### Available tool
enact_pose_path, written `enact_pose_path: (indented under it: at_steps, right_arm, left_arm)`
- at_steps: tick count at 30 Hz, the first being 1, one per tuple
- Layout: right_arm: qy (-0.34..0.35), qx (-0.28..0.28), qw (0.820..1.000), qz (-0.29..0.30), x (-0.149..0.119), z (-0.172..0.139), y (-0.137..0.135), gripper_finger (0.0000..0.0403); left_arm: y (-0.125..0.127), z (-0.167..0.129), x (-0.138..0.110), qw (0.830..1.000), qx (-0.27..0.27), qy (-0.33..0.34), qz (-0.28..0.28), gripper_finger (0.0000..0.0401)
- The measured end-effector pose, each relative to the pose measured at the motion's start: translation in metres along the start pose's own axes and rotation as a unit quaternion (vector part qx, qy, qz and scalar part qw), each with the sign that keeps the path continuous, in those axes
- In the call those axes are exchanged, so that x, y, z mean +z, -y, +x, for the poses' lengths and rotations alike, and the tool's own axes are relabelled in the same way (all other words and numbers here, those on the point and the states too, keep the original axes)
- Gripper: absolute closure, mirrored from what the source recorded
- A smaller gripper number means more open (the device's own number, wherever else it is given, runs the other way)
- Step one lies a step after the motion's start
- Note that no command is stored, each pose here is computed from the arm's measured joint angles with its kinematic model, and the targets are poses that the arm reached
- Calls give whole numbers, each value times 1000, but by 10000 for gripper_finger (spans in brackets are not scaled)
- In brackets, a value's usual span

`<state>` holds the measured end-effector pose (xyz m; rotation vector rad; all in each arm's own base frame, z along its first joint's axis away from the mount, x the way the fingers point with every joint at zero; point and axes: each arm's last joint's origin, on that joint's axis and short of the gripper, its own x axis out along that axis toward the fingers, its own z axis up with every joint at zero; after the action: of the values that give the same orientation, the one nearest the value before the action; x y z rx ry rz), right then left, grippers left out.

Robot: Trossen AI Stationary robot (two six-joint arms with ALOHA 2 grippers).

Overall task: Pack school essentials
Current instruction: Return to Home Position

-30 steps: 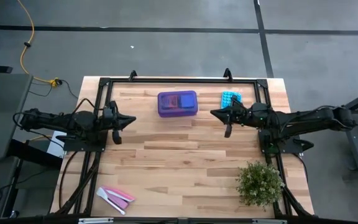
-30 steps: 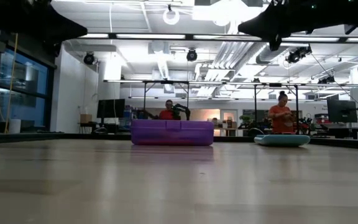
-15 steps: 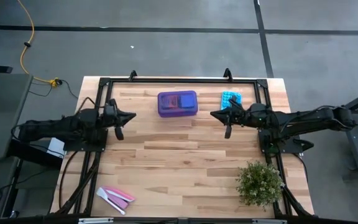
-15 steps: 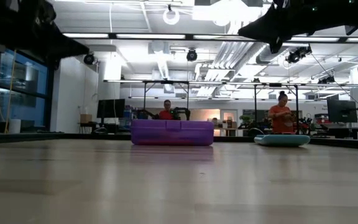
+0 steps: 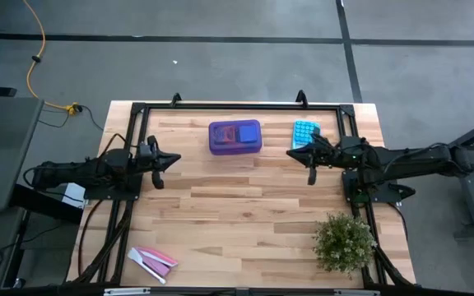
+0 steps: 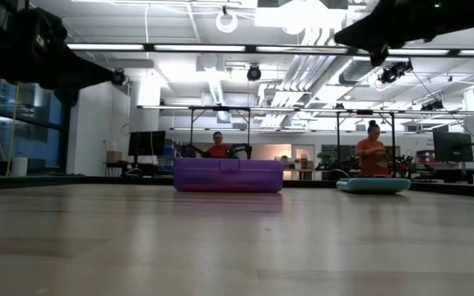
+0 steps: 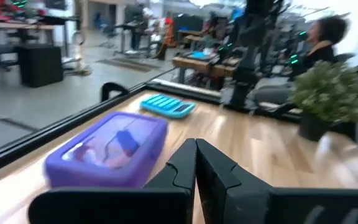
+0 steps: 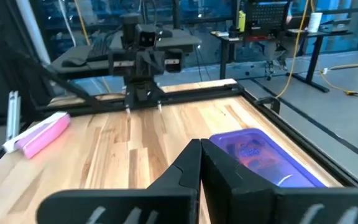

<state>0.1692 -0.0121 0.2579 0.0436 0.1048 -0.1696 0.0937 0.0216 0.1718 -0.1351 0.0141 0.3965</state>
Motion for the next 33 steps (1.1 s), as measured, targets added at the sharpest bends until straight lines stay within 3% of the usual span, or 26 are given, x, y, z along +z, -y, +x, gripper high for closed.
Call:
enact_pose_path:
  at_steps: [4,16,19,25,33]
  right_arm:
    - [9,9,1000,12,-15,-18,2,403]
    - [124,9,991,39,-66,-59,10,403]
    - [109,14,993,35,-86,-59,10,403]
    - [49,13,999,-5,-98,-59,8,403]
    - [35,16,997,72,-100,-57,8,403]
  left_arm:
    - [2,3,-5,999,-30,18,-8,401]
    - [2,5,-7,1000,-25,5,-5,401]
    - [2,5,-7,1000,-25,5,-5,401]
    - [2,5,-6,1000,-25,5,-5,401]
    - [2,4,-6,1000,-27,11,-7,401]
